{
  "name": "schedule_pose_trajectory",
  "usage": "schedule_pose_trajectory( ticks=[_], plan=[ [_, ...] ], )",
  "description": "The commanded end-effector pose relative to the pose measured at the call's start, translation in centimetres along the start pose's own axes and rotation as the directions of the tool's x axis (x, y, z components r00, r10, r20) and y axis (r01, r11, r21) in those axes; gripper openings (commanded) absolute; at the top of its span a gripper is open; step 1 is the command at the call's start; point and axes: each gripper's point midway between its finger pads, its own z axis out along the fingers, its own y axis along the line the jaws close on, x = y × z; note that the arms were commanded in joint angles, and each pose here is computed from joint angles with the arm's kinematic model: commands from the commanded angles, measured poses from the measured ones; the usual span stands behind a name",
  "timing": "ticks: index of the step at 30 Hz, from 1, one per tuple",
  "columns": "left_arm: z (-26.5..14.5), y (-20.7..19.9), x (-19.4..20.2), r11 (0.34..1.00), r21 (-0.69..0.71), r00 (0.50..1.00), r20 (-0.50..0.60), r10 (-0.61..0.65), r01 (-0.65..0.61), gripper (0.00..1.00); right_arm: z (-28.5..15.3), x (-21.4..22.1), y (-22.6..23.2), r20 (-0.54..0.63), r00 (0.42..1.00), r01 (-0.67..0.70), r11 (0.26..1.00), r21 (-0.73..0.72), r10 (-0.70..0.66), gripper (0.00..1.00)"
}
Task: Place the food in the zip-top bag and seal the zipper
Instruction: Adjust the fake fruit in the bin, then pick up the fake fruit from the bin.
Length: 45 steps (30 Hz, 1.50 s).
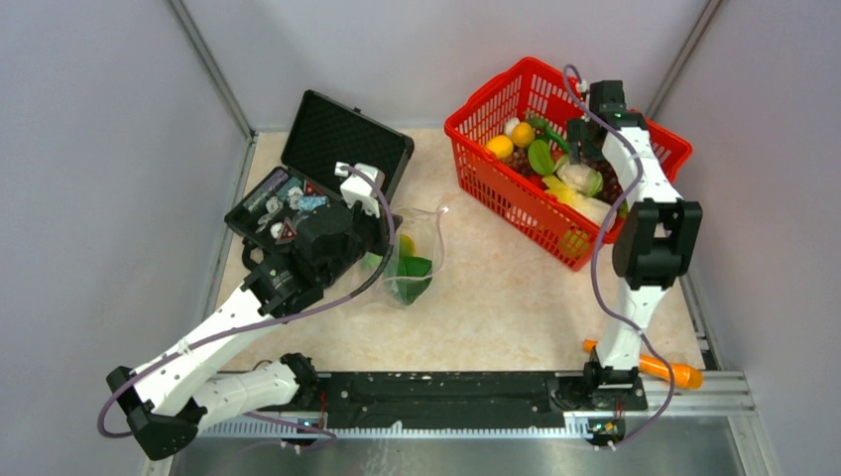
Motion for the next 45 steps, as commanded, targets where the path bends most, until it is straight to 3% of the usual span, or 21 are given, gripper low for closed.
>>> schedule_pose_trajectory(
  ticks=[1,5,10,12,15,20,25,26,28,29,31,35,45],
  plan=[
    [-0.3,-0.2,-1.5,1.000,0.013,0.998,0.060,-0.013,0.012,0.00,0.5,-1.3,-1.0,0.045,0.999,0.018,0.998,0.060,-0.021,0.82],
    [-0.3,-0.1,-1.6,1.000,0.009,0.998,0.064,-0.014,0.013,0.00,-0.8,-3.1,-0.6,0.172,0.983,-0.062,0.998,0.021,0.058,0.78],
    [-0.3,-0.1,-1.7,1.000,0.006,0.998,0.064,-0.010,0.010,0.00,-3.0,-5.4,-1.3,0.337,0.924,-0.191,0.982,0.001,0.180,0.56],
    [-0.3,-0.1,-1.7,1.000,0.005,0.998,0.066,-0.011,0.010,0.00,-3.3,-5.5,-1.3,0.378,0.901,-0.226,0.974,-0.009,0.213,0.56],
    [-0.2,-0.1,-1.6,1.000,0.007,0.998,0.063,-0.010,0.010,0.00,-3.0,-5.3,-2.3,0.389,0.891,-0.273,0.961,0.046,0.235,0.61],
    [-0.3,-0.1,-1.7,1.000,0.007,0.998,0.064,-0.009,0.008,0.00,-2.5,-4.6,-2.5,0.313,0.920,-0.271,0.960,0.077,0.235,0.56],
    [-0.3,-0.2,-1.6,1.000,0.012,0.998,0.061,-0.008,0.007,0.00,-3.6,-5.4,-2.9,0.385,0.890,-0.289,0.955,0.063,0.244,0.47],
    [-0.3,-0.2,-1.6,1.000,0.012,0.998,0.062,-0.008,0.008,0.00,-3.4,-5.2,-2.9,0.376,0.894,-0.288,0.955,0.069,0.243,0.43],
    [-0.5,0.0,-1.5,1.000,0.007,0.998,0.065,-0.012,0.011,0.00,-2.9,-4.8,-2.7,0.348,0.908,-0.275,0.958,0.076,0.233,0.23],
    [-0.6,0.1,-1.6,1.000,0.004,0.998,0.069,-0.014,0.014,0.00,-2.8,-4.6,-2.7,0.337,0.913,-0.273,0.959,0.080,0.232,0.19],
    [-0.7,0.2,-1.6,1.000,0.000,0.997,0.072,-0.015,0.015,0.00,-2.9,-4.6,-2.9,0.337,0.912,-0.279,0.957,0.085,0.236,0.01],
    [-0.8,0.2,-1.6,1.000,0.000,0.997,0.071,-0.015,0.015,0.00,-5.5,-5.9,-3.1,0.397,0.882,-0.293,0.956,0.037,0.255,0.00],
    [-0.5,0.0,-1.5,1.000,0.009,0.998,0.065,-0.016,0.016,0.00,-16.6,-8.5,-4.2,0.620,0.709,-0.316,0.938,-0.145,0.335,0.00]
  ],
)
